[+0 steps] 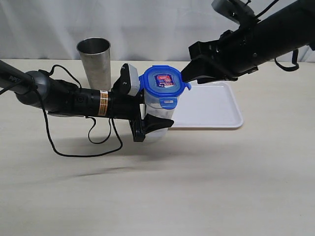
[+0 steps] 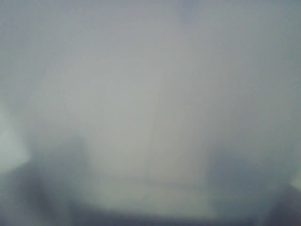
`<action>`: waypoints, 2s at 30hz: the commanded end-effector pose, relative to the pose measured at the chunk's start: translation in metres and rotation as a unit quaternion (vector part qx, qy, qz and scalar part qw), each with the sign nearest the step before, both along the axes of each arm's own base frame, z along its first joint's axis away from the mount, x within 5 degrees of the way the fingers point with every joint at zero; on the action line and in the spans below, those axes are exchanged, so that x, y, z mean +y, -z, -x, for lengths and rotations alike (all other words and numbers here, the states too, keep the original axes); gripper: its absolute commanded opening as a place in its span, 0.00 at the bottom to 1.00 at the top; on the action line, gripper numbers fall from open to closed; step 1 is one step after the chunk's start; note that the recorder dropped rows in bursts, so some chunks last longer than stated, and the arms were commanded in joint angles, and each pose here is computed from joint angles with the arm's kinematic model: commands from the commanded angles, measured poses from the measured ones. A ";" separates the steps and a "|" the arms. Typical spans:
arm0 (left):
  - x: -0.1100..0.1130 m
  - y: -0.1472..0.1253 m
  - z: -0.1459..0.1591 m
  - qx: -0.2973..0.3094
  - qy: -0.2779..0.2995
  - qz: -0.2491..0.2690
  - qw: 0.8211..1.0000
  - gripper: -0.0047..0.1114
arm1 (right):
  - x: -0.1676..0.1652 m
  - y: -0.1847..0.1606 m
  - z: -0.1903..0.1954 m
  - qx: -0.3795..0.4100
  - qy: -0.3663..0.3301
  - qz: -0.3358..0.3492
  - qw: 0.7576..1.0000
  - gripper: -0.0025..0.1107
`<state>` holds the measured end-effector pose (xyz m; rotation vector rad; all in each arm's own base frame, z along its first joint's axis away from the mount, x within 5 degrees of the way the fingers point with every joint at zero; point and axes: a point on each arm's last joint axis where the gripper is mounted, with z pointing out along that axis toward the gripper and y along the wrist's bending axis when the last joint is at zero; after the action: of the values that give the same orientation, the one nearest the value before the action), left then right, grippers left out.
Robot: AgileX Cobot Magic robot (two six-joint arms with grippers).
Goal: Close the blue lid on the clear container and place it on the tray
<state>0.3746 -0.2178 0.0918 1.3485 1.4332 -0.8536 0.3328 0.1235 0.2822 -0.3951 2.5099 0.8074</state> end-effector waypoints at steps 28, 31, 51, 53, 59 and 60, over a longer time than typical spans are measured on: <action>-0.001 -0.008 0.000 0.001 -0.003 0.016 1.000 0.04 | 0.018 0.046 -0.025 0.042 -0.020 -0.064 0.997 0.39; -0.001 -0.008 0.000 0.001 -0.003 0.016 1.000 0.04 | 0.025 0.048 -0.025 0.052 -0.033 -0.095 0.994 0.39; -0.002 -0.010 0.002 0.012 0.002 0.028 1.000 0.04 | 0.043 0.057 -0.027 0.030 -0.110 -0.056 0.992 0.41; -0.002 -0.010 0.001 0.012 0.000 0.028 1.000 0.04 | 0.042 0.046 -0.027 0.010 -0.118 -0.043 0.992 0.45; -0.002 -0.012 0.002 0.013 0.007 0.039 0.999 0.04 | 0.038 0.011 -0.021 -0.079 -0.146 -0.024 0.986 0.54; -0.003 -0.013 0.003 0.013 0.008 0.044 0.999 0.04 | 0.037 0.005 -0.020 -0.096 -0.149 -0.020 0.984 0.55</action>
<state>0.3765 -0.2103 0.0917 1.2957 1.4616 -0.8812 0.3613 0.1545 0.2558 -0.7019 2.3813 0.8943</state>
